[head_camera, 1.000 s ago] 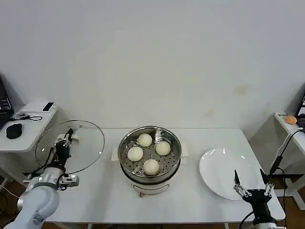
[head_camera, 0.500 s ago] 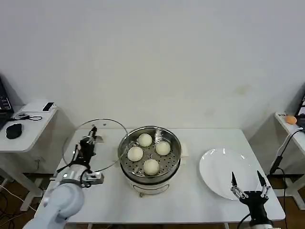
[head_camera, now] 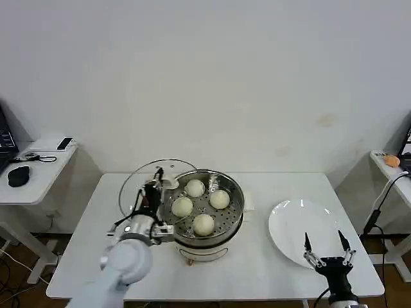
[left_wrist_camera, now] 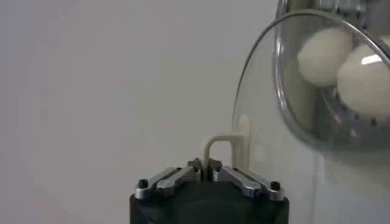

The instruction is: Take steamed baozi put them in steamer then cover it.

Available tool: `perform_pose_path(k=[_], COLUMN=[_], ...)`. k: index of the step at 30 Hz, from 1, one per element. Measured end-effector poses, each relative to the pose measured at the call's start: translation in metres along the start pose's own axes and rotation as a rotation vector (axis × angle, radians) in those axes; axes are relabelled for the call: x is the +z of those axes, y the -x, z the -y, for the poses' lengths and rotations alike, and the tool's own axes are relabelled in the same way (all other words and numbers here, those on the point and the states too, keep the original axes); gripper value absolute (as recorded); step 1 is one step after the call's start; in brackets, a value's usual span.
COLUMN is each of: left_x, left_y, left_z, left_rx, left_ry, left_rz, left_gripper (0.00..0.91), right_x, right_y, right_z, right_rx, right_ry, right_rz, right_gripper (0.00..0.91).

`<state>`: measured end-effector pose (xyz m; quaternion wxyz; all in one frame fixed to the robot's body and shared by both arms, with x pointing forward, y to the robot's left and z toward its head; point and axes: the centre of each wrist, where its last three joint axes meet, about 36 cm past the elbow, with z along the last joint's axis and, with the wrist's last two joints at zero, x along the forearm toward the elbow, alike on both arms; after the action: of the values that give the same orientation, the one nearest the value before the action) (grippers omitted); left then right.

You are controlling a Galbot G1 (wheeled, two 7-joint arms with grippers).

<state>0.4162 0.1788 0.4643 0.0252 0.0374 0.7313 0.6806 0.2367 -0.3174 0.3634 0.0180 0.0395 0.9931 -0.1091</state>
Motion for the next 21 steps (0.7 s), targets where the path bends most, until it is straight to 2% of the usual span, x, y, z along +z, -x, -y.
perform_pose_path(k=[11, 21], left_x=[-0.06, -0.1], left_y=[0.005, 0.001], left_z=[0.009, 0.015], left_rx=[0.021, 0.037], left_ry=[0.042, 0.068], left_rz=[0.033, 0.063], left_gripper=[0.0, 0.0], right_x=[0.004, 0.008], right_y=[0.004, 0.008], right_z=[-0.009, -0.013], right_rx=[-0.022, -0.033], right_ry=[-0.007, -0.009], right_rz=[-0.005, -0.011], right_gripper=[0.907, 0.907])
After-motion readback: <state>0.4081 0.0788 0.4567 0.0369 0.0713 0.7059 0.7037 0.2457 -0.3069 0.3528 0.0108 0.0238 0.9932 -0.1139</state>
